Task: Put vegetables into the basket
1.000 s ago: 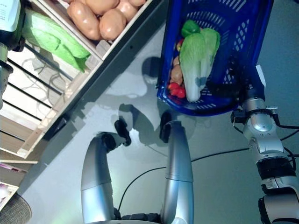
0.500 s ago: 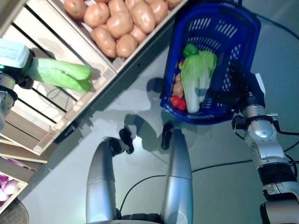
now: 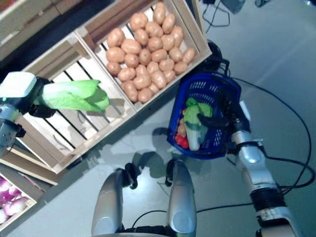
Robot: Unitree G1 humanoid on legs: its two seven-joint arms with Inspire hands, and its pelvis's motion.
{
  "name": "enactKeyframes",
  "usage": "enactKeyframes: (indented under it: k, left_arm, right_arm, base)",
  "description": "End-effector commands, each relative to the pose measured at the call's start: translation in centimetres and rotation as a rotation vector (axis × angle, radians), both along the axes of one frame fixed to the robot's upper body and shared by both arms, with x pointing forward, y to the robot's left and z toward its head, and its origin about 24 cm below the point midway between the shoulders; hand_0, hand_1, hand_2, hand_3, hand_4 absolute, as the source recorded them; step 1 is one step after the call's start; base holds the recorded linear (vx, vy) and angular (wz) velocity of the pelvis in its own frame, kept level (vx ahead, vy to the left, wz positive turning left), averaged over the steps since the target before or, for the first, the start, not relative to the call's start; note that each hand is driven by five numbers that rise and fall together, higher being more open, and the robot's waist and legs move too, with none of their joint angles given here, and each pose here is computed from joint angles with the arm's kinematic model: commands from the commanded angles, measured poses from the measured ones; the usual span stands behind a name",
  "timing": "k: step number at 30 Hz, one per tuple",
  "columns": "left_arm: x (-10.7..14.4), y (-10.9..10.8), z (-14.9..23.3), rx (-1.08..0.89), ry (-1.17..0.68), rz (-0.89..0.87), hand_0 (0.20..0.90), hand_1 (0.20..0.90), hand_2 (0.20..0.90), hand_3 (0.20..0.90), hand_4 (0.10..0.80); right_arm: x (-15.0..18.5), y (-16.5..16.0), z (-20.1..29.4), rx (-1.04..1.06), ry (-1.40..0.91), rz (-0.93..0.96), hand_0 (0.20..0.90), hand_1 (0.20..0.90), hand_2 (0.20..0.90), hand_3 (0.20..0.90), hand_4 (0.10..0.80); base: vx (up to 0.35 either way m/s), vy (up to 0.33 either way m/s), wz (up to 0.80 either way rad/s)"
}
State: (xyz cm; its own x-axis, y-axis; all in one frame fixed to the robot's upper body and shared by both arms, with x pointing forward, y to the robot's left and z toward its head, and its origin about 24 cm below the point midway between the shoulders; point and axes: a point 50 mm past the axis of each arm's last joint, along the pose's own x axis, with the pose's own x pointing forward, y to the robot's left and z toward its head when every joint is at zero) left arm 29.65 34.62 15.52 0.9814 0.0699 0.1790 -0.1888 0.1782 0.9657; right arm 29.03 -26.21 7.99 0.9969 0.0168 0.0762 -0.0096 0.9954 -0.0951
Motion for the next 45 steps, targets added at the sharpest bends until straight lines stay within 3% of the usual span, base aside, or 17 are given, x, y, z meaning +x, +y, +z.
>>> enactKeyframes:
  k: [1,9,16,21,28,45]
  left_arm:
    - [-0.2,-1.4,1.2,-0.258,-0.155,-0.088,0.3,0.3,0.3,0.3,0.4]
    - [-0.8,-6.5,-4.2,-0.819,-0.123,-0.236,0.3,0.3,0.3,0.3,0.4]
    - [1.0,-12.8,-5.0,-0.973,-0.135,-0.352,0.3,0.3,0.3,0.3,0.4]
    - [1.3,-15.8,-5.6,-0.987,-0.114,-0.396,0.3,0.3,0.3,0.3,0.4]
    - [1.6,-17.8,-5.6,-0.889,-0.132,-0.415,0.3,0.3,0.3,0.3,0.4]
    - [1.5,-19.7,-7.1,-0.709,-0.065,-0.438,0.3,0.3,0.3,0.3,0.4]
  right_arm:
    - [-0.4,2.5,3.4,0.13,-0.28,0.162,0.9,0.9,0.9,0.9,0.8]
    - [-1.9,8.3,0.4,0.285,-0.216,0.315,0.9,0.9,0.9,0.9,0.8]
    - [-1.6,12.5,-0.4,0.471,-0.161,0.386,0.9,0.9,0.9,0.9,0.8]
    - [-1.9,15.1,-0.1,0.561,-0.126,0.517,0.9,0.9,0.9,0.9,0.8]
    - [-2.1,16.9,1.1,0.565,-0.13,0.591,0.9,0.9,0.9,0.9,0.8]
    - [-1.8,18.3,5.7,0.557,-0.297,0.615,0.9,0.9,0.9,0.9,0.8]
  base:
    - [0.125,-0.063,0.02]
    - [0.075,-0.039,-0.01]
    - [0.017,-0.035,-0.07]
    - [0.016,-0.039,-0.01]
    - [0.02,-0.039,-0.03]
    - [0.025,-0.019,-0.04]
